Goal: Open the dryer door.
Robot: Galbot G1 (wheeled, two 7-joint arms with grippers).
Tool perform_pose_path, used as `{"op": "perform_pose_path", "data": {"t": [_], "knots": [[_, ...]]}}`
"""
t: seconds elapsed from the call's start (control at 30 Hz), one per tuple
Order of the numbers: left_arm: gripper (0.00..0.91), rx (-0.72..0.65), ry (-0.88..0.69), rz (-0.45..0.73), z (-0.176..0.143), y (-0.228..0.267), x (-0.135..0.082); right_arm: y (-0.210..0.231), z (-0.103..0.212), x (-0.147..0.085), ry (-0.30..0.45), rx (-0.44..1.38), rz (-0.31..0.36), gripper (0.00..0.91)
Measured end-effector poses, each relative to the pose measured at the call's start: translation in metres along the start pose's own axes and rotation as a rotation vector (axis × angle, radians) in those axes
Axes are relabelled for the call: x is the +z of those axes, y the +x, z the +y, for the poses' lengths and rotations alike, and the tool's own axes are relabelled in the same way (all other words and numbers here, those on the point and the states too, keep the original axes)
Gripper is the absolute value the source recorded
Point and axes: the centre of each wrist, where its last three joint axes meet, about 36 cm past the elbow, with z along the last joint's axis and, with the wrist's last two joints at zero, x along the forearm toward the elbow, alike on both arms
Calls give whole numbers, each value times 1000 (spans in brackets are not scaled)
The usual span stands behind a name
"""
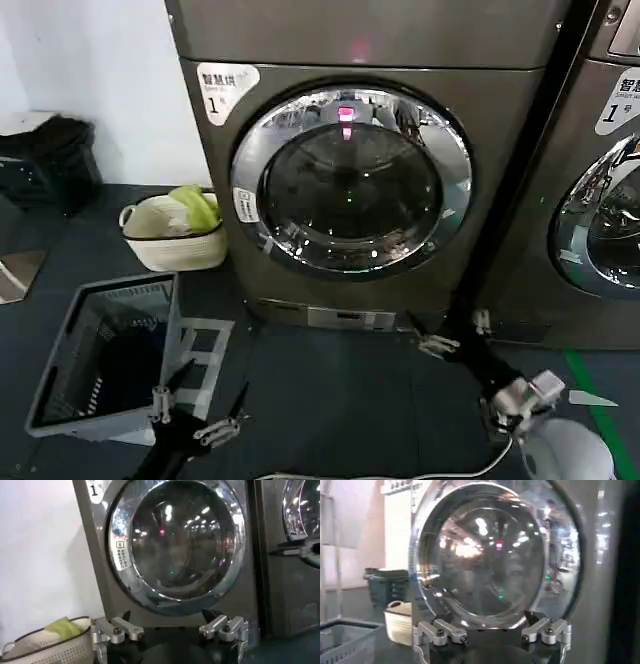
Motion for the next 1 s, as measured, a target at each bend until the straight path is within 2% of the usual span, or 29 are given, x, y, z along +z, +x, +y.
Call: {"op": "perform_pose_path", "data": {"t": [0.3,0.7,1.0], "knots": [[907,8,-1,-1,2,-1,1,-57,6,-10,38,-64,-31,907],[907,8,-32,-26,5,-1,7,-123,6,-6,20,-162,-32,907],[907,9,-16,-12,3,-1,3,-172,5,-14,51,-194,-24,907]]}}
